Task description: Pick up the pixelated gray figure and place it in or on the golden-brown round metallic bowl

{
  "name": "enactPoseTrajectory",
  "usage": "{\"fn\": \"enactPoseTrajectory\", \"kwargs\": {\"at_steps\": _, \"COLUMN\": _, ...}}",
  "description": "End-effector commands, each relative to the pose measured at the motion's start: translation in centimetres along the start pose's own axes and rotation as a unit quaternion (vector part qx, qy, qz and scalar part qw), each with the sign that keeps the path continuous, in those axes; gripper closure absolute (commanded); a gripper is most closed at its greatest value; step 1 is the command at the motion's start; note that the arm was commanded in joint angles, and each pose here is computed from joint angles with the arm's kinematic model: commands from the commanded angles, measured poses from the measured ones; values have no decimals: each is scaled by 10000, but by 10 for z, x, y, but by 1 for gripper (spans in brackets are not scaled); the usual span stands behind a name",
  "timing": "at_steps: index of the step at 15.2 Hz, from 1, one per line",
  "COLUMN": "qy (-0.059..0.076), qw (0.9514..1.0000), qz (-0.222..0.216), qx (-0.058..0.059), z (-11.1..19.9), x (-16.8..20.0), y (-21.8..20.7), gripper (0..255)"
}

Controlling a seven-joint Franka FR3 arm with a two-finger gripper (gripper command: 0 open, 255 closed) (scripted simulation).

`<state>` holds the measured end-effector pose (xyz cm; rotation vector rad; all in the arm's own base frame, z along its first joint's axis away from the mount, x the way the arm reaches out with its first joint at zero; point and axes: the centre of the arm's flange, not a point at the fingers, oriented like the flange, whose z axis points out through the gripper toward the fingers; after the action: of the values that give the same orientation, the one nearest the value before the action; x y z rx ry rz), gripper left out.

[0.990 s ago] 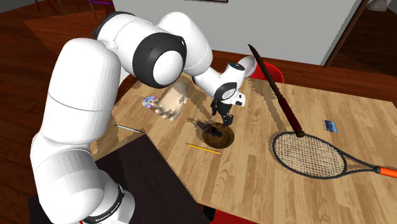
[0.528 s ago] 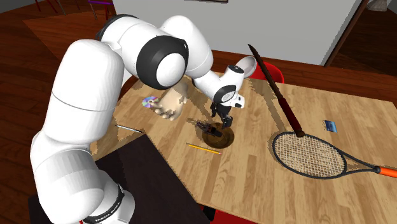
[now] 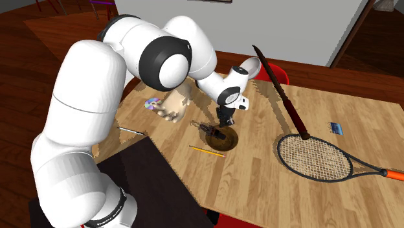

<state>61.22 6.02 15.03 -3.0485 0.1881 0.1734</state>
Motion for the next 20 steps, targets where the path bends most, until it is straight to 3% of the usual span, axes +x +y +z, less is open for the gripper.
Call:
{"fn": "enactPoseTrajectory", "kwargs": {"at_steps": 1, "qy": 0, "qw": 10000, "qz": 0, "qx": 0, "z": 0, "x": 0, "y": 0, "gripper": 255}}
{"fn": "enactPoseTrajectory", "kwargs": {"at_steps": 5, "qy": 0, "qw": 10000, "qz": 0, "qx": 0, "z": 0, "x": 0, "y": 0, "gripper": 255}}
{"fn": "enactPoseTrajectory", "kwargs": {"at_steps": 6, "qy": 0, "qw": 10000, "qz": 0, "qx": 0, "z": 0, "x": 0, "y": 0, "gripper": 0}}
{"fn": "enactPoseTrajectory", "kwargs": {"at_steps": 7, "qy": 72, "qw": 9979, "qz": 647, "qx": 52, "z": -6, "x": -13, "y": 7, "gripper": 0}}
{"fn": "enactPoseTrajectory", "kwargs": {"at_steps": 8, "qy": 144, "qw": 9915, "qz": 1292, "qx": 104, "z": -11, "x": -26, "y": 13, "gripper": 0}}
{"fn": "enactPoseTrajectory", "kwargs": {"at_steps": 9, "qy": 215, "qw": 9808, "qz": 1931, "qx": 155, "z": -16, "x": -41, "y": 17, "gripper": 0}}
{"fn": "enactPoseTrajectory", "kwargs": {"at_steps": 10, "qy": 285, "qw": 9660, "qz": 2561, "qx": 206, "z": -21, "x": -56, "y": 19, "gripper": 0}}
{"fn": "enactPoseTrajectory", "kwargs": {"at_steps": 11, "qy": 354, "qw": 9470, "qz": 3181, "qx": 256, "z": -26, "x": -71, "y": 19, "gripper": 0}}
{"fn": "enactPoseTrajectory", "kwargs": {"at_steps": 12, "qy": 376, "qw": 9401, "qz": 3378, "qx": 272, "z": -27, "x": -75, "y": 19, "gripper": 0}}
{"fn": "enactPoseTrajectory", "kwargs": {"at_steps": 20, "qy": 376, "qw": 9401, "qz": 3378, "qx": 272, "z": 13, "x": -72, "y": 18, "gripper": 0}}
